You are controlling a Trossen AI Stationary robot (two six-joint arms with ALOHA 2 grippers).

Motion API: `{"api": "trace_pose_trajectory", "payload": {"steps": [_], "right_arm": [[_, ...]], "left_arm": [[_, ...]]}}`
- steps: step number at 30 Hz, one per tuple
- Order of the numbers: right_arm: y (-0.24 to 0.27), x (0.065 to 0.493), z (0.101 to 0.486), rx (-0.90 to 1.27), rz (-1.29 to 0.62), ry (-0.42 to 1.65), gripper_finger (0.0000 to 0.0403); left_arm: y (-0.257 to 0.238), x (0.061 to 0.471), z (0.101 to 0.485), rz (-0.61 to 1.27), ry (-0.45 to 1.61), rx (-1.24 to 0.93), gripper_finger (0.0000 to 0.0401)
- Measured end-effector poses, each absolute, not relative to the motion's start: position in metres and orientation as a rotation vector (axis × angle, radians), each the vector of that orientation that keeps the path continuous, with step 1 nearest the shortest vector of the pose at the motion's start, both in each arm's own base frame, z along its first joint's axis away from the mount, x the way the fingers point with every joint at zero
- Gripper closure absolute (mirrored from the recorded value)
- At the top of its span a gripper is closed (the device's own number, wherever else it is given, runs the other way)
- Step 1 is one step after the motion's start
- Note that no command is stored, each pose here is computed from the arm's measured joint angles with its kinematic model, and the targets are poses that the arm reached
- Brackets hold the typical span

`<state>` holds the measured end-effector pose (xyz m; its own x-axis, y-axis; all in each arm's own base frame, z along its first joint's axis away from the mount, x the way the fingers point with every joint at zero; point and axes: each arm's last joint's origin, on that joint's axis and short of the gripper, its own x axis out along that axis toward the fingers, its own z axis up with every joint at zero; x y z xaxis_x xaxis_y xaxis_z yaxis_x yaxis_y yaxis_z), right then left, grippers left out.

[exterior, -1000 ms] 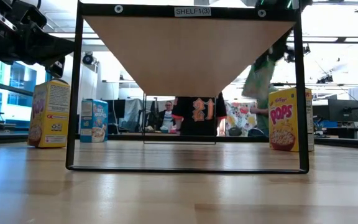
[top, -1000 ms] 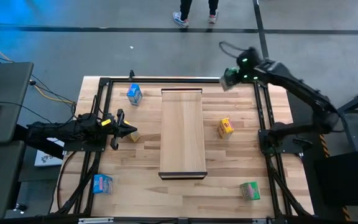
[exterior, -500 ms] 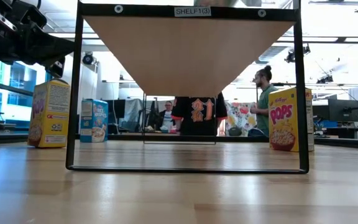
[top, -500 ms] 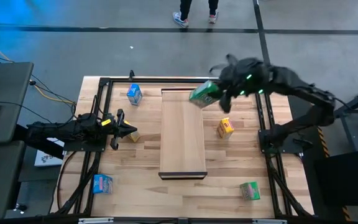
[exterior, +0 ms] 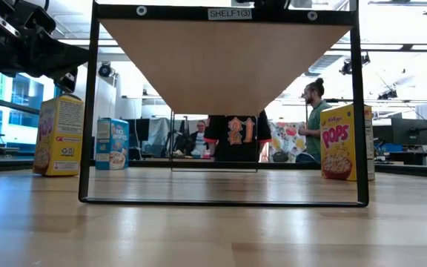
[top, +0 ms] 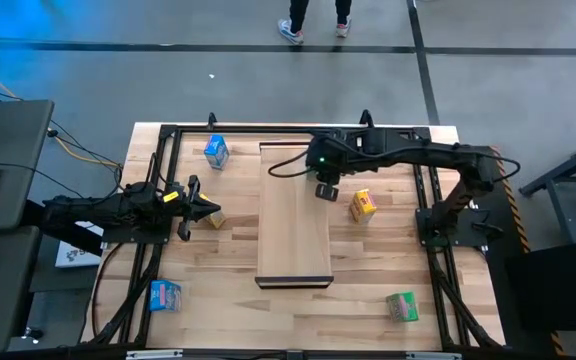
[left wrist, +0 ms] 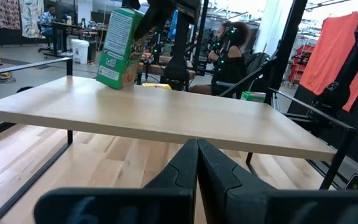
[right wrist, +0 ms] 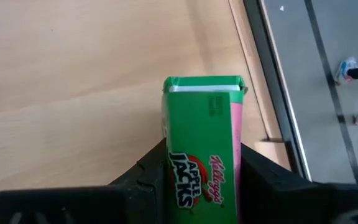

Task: Stack cereal on shelf
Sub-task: Put the top green cereal box on the shelf

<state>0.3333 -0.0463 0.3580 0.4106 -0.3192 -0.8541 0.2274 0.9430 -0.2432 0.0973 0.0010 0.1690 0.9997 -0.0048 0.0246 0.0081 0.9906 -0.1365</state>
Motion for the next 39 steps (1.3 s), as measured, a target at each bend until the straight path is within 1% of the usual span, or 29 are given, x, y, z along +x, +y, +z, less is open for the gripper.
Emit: {"api": "trace_pose_trajectory", "payload": {"steps": [7,15,23,27,35,39], "right_arm": [[-0.053,0.335,0.359,-0.079,-0.338,1.067,0.0291],[-0.06,0.336,0.367,-0.047,-0.271,1.012,0.0291],[-0.072,0.335,0.366,-0.017,-0.282,1.011,0.0288],[-0.076,0.335,0.366,0.0,-0.272,1.01,0.0266],[-0.076,0.336,0.367,0.001,-0.253,0.99,0.0195],[-0.076,0.336,0.367,-0.023,-0.247,0.992,0.0176]], "left_arm": [[0.001,0.097,0.169,-0.006,-0.025,-0.137,0.0401],[0.001,0.097,0.169,-0.006,-0.025,-0.137,0.0401],[0.001,0.097,0.169,-0.006,-0.025,-0.137,0.0401],[0.001,0.097,0.169,-0.006,-0.025,-0.137,0.0401],[0.001,0.097,0.169,-0.006,-0.025,-0.137,0.0401],[0.001,0.097,0.169,-0.006,-0.025,-0.137,0.0401]]}}
